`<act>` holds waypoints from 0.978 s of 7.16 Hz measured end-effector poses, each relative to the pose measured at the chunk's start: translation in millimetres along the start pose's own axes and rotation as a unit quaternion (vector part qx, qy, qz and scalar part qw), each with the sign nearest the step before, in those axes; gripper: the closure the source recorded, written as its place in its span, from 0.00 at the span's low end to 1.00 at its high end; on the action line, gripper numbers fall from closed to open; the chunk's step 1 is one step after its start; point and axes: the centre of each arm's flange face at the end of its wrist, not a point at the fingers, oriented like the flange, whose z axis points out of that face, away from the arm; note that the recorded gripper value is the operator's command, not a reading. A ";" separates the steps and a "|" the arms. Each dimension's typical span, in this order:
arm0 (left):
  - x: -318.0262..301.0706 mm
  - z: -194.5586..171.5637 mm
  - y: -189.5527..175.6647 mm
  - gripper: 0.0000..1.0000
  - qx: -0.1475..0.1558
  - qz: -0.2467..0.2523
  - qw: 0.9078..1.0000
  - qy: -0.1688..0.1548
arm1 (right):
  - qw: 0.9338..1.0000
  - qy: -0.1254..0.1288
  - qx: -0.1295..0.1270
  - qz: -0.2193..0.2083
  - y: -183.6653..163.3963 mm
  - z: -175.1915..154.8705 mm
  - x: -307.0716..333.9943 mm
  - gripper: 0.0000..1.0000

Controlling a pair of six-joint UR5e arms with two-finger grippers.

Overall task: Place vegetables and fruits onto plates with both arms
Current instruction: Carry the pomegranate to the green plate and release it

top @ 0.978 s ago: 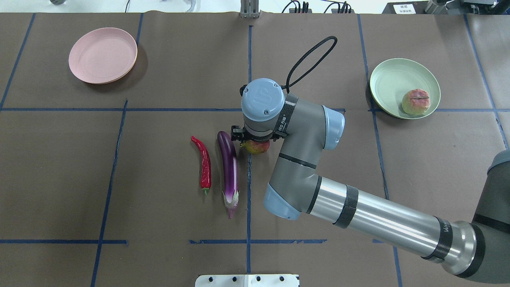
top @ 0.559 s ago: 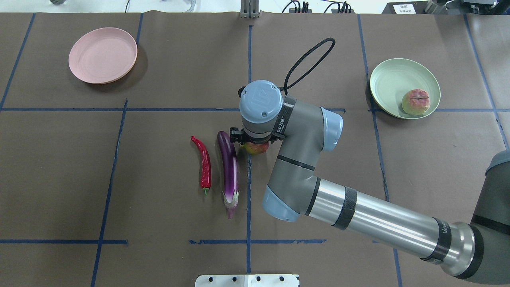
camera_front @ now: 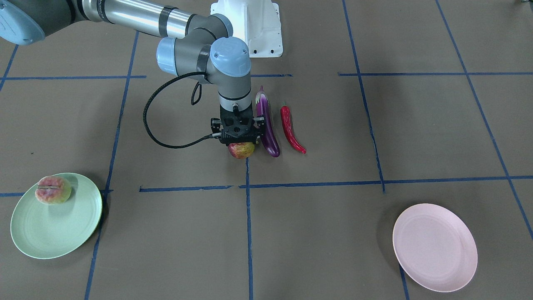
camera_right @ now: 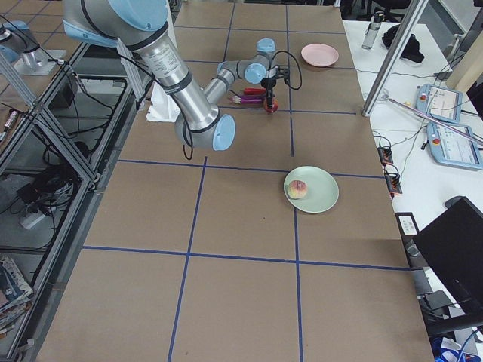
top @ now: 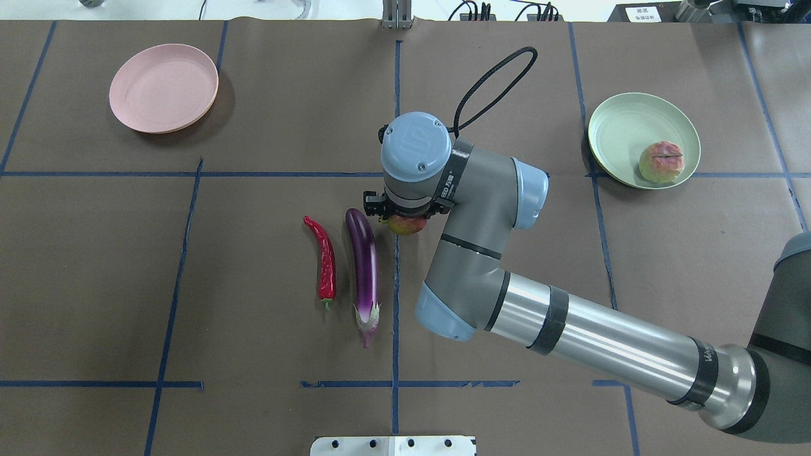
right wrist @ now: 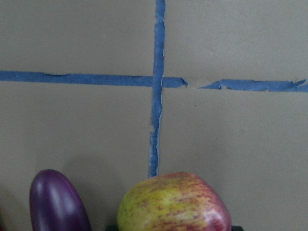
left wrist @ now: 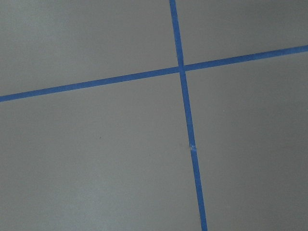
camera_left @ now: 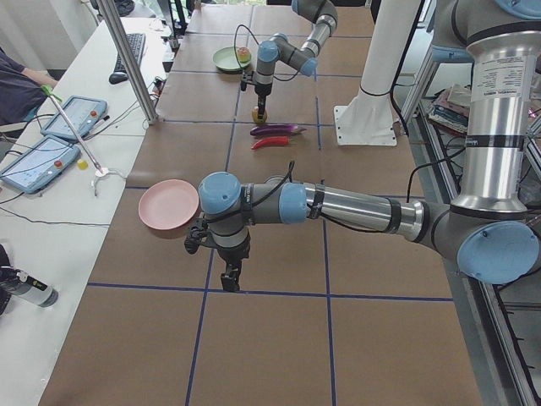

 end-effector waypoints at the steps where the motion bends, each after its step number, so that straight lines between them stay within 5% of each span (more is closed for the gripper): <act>1: 0.1 -0.1 0.0 0.00 0.000 0.000 1.000 0.000 | 1.000 -0.006 -0.001 0.004 -33.3 -16.1 20.8 0.97; 4: -0.4 0.5 0.3 0.00 -0.001 0.000 1.000 0.000 | 0.998 0.021 -0.004 -0.060 -150.7 -43.3 191.4 0.96; 5: -0.6 0.8 0.6 0.00 -0.001 0.000 1.000 0.000 | 0.994 0.041 -0.013 -0.103 -174.4 -44.2 276.4 0.88; 6: -0.6 0.9 0.7 0.00 -0.001 0.000 1.000 0.000 | 0.989 0.054 -0.027 -0.137 -182.7 -41.6 345.7 0.51; 7: -0.7 1.0 0.8 0.00 -0.001 0.000 1.000 0.000 | 0.985 0.063 -0.040 -0.154 -183.1 -35.3 387.5 0.01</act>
